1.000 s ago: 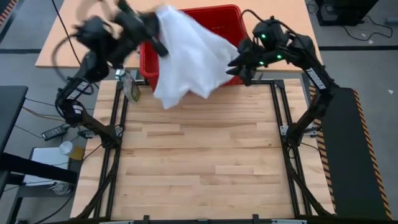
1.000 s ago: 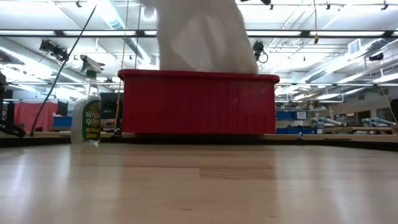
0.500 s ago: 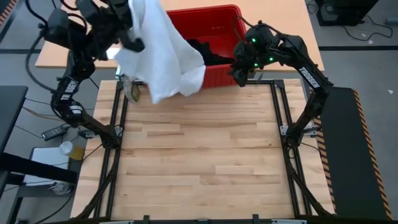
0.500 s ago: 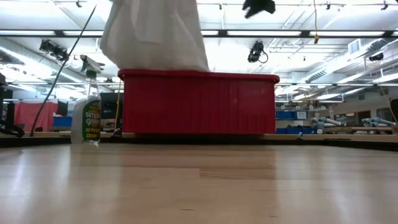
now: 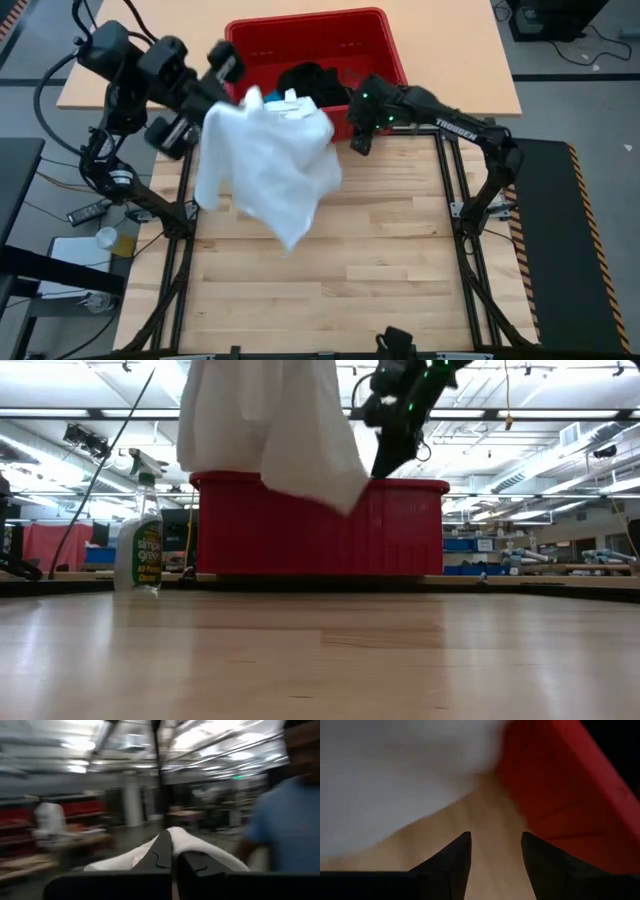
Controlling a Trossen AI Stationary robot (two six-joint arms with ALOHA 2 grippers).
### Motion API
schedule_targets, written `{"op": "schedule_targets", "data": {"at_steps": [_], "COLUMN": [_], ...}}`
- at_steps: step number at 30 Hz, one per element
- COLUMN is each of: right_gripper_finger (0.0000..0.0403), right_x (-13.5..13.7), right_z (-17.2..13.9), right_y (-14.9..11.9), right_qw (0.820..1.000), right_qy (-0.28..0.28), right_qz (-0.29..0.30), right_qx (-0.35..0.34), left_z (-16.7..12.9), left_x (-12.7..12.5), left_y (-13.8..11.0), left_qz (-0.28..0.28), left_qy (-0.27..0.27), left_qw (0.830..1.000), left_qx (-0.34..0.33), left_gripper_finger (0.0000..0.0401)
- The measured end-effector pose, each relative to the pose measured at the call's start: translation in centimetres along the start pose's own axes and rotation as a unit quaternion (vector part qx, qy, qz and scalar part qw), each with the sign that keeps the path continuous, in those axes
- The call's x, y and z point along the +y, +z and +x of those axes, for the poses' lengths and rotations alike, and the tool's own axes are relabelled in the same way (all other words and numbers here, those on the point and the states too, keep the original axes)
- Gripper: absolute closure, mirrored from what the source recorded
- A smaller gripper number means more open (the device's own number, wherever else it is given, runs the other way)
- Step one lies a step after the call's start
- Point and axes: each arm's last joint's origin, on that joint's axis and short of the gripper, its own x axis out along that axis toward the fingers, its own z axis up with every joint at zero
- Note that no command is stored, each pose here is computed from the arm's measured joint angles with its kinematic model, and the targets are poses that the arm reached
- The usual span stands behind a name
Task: Fold laundry
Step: Fold the white polo shirt
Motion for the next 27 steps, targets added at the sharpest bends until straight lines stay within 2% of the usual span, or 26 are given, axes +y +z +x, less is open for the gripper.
{"op": "schedule_targets", "data": {"at_steps": [3, 6, 10, 14, 16, 21, 24, 27], "right_gripper_finger": [0.0222, 0.0222, 0.0222, 0.0222, 0.0222, 0.0222, 0.0222, 0.0222], "right_x": [-1.0, -2.2, -4.0, -5.5, -5.7, -4.7, -3.8, -3.1], "right_z": [1.6, 2.6, 3.2, 2.7, 2.4, -0.2, -2.8, -6.2], "right_y": [-0.4, -0.7, -0.7, -0.7, -0.9, -0.7, -0.4, 0.0], "right_qw": [0.998, 0.994, 0.986, 0.98, 0.982, 0.994, 0.996, 0.992], "right_qy": [-0.06, -0.098, -0.138, -0.168, -0.159, -0.08, -0.024, -0.011], "right_qz": [-0.01, -0.008, -0.007, -0.002, 0.008, 0.045, 0.056, 0.058], "right_qx": [-0.023, -0.051, -0.094, -0.111, -0.098, -0.05, -0.064, -0.108], "left_z": [0.6, 1.0, 1.0, 0.9, 0.8, 0.9, 1.5, 1.7], "left_x": [-0.9, -1.3, -1.1, -0.6, -0.4, 0.6, 1.8, 3.0], "left_y": [-0.1, -0.5, -2.0, -3.6, -4.3, -6.7, -8.9, -11.6], "left_qz": [-0.058, -0.092, -0.133, -0.144, -0.147, -0.154, -0.166, -0.151], "left_qy": [-0.052, -0.063, -0.022, 0.042, 0.073, 0.164, 0.202, 0.257], "left_qw": [0.997, 0.994, 0.988, 0.981, 0.976, 0.948, 0.924, 0.882], "left_qx": [0.005, 0.018, 0.069, 0.121, 0.145, 0.224, 0.278, 0.365], "left_gripper_finger": [0.0399, 0.0399, 0.0399, 0.0399, 0.0399, 0.0399, 0.0398, 0.039]}}
